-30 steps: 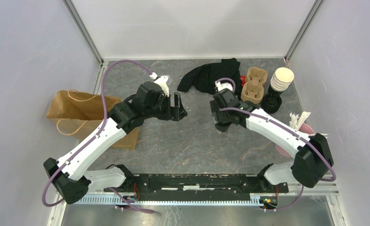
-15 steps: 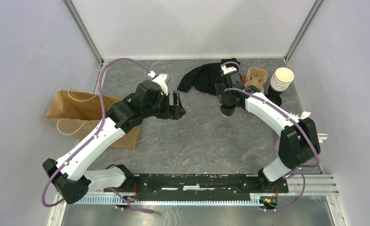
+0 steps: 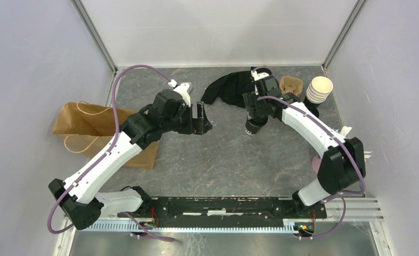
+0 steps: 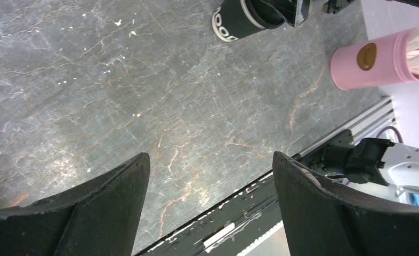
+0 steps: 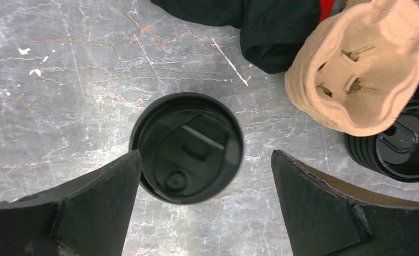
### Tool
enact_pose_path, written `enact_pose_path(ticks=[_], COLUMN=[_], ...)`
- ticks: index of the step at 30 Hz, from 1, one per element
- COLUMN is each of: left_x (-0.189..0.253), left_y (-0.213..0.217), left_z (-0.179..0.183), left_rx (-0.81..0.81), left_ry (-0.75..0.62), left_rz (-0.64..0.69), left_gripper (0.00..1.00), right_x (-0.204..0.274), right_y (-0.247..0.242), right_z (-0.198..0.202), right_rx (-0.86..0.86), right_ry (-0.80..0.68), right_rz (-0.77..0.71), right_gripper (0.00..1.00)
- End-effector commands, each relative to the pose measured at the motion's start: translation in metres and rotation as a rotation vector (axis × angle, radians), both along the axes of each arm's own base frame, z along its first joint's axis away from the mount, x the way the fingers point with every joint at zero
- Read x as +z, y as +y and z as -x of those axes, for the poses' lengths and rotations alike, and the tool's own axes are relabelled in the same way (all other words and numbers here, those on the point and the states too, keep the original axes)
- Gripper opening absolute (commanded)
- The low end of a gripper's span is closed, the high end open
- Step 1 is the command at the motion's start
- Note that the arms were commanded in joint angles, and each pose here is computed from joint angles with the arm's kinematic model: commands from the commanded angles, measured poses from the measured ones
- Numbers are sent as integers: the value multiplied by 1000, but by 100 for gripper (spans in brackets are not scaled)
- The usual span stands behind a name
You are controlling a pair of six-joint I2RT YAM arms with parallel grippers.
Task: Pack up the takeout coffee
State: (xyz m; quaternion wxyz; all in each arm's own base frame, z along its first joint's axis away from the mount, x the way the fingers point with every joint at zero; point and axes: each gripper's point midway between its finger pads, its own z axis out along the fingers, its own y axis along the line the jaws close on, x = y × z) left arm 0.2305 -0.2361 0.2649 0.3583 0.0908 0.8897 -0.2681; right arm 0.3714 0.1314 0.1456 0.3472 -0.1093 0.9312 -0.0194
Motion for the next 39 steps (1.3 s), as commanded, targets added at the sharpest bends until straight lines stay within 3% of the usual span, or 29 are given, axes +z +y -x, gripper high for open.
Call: enact_pose_path(ticks=[1, 10, 14, 20, 24, 34, 39], left_x=[27, 46, 51, 61, 54, 63, 62], left_y=[-13, -25, -20, -11, -17, -48, -59], left_z=[-2, 9, 18, 34, 33, -6, -21], left_rx=[10, 39, 35, 18, -5, -186, -258], left_ry=[7, 83, 100, 118, 141, 8, -83], left_rz=[104, 257, 255, 263, 247, 105, 71], left_gripper=[91, 91, 92, 94, 95, 95, 97], right_x=[55, 68, 78, 59, 52, 44, 70], right_y=[-7, -13, -24, -61, -99, -185, -215], right_z=[0, 13, 26, 47, 49, 34, 12], right_rx=[29, 89, 72, -41, -157, -419, -502], right_ry=[-98, -82, -108, -126, -118, -77, -92], right_rz=[-41, -31, -28, -79, -35, 27, 76], right_gripper=[98, 96, 93, 82, 72, 55, 55])
